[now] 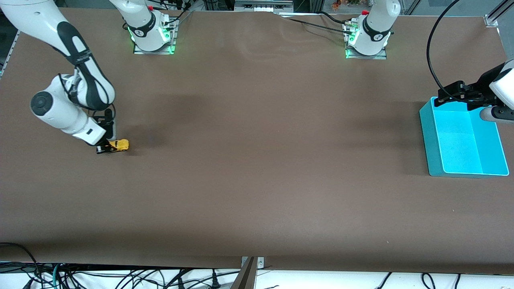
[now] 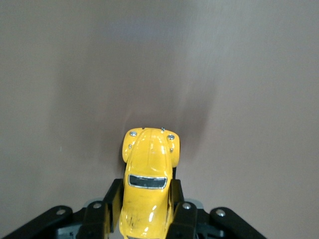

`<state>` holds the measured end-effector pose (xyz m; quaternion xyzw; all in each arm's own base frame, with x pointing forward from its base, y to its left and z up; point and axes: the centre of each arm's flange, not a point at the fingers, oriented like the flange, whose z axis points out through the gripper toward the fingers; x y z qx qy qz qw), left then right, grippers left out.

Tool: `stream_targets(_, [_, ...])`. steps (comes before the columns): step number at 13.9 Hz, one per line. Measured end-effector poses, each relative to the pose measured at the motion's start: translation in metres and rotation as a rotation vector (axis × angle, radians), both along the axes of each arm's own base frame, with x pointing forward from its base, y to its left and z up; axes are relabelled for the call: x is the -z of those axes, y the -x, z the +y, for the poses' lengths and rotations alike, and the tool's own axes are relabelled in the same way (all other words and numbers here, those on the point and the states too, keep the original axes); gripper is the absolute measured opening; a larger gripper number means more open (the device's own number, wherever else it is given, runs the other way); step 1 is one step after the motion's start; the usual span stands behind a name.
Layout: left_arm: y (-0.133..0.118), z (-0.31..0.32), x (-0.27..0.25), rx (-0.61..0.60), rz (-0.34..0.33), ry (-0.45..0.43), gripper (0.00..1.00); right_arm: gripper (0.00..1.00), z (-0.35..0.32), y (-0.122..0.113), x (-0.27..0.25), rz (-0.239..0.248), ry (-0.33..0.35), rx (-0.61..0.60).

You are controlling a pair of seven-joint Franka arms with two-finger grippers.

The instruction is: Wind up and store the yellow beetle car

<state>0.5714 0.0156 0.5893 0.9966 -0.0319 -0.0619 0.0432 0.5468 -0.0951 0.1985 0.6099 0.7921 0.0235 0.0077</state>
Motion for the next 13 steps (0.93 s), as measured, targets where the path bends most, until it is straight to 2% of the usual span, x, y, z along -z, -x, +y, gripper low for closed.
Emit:
stream_targets(6, [0.0, 0.0, 0.0, 0.0, 0.0, 0.0, 1.0, 0.43, -0.069, -0.002, 0.001, -0.022, -0.015, 0.044])
stream_targets(13, [0.0, 0.0, 0.0, 0.0, 0.0, 0.0, 1.0, 0.43, -0.078, -0.004, 0.001, -0.017, -0.051, 0.102])
